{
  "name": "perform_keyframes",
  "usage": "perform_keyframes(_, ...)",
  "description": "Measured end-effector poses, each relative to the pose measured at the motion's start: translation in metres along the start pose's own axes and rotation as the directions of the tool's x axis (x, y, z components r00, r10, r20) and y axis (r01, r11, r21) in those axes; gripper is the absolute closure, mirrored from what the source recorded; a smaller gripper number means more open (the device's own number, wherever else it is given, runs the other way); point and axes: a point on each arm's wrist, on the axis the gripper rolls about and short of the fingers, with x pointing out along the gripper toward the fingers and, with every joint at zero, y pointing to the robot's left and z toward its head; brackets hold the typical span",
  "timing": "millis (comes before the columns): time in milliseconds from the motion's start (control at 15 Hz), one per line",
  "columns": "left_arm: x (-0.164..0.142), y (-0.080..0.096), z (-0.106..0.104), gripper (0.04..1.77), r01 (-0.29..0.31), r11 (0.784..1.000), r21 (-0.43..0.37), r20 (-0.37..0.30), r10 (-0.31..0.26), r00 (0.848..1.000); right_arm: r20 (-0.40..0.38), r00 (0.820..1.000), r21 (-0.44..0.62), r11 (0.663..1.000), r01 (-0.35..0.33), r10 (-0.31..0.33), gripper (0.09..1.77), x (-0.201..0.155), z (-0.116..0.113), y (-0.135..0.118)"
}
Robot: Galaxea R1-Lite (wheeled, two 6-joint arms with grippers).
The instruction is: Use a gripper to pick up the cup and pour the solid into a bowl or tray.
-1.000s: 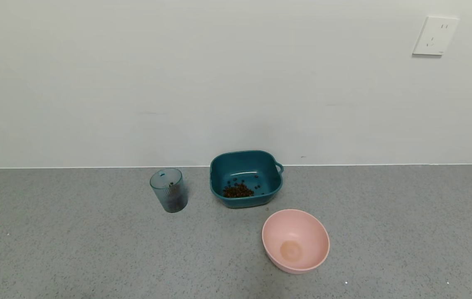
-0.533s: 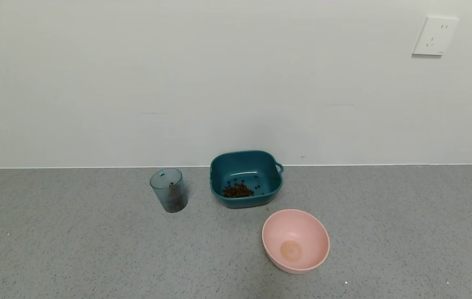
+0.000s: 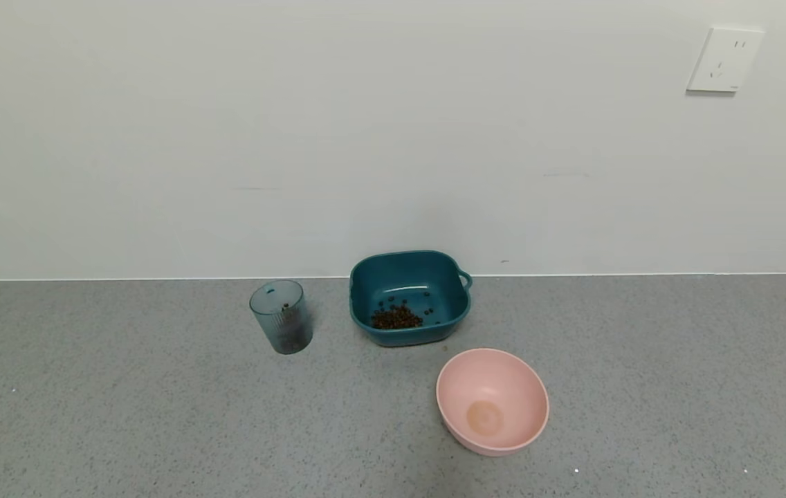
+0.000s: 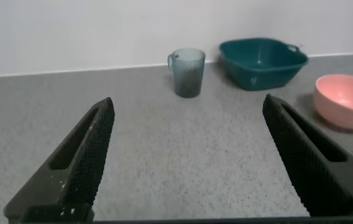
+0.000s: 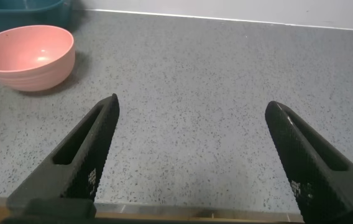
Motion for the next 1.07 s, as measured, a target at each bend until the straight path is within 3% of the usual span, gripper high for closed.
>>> perform_keyframes(133, 0.004, 0.0, -0.016, 0.09, -0.008, 1.0, -0.024, -0.035, 0.007, 0.999, 0.0, 1.0, 0.0, 1.0, 0.0, 0.0, 0.15, 0.0, 0.0, 0.0)
perform_keyframes(333, 0.005, 0.001, -0.022, 0.09, -0.032, 0.998, -0.061, -0.061, 0.028, 0.998, 0.0, 1.0, 0.0, 1.0, 0.0, 0.0, 0.15, 0.0, 0.0, 0.0)
perform_keyframes(667, 0.004, 0.002, -0.03, 0.09, -0.064, 0.998, -0.023, -0.129, 0.06, 0.99, 0.002, 1.0, 0.005, 1.0, 0.001, -0.001, 0.15, 0.0, 0.0, 0.0)
perform_keyframes(1067, 0.004, 0.002, -0.029, 0.09, -0.072, 0.996, -0.049, -0.119, 0.066, 0.991, 0.004, 1.0, 0.01, 1.0, 0.0, -0.001, 0.15, 0.0, 0.0, 0.0)
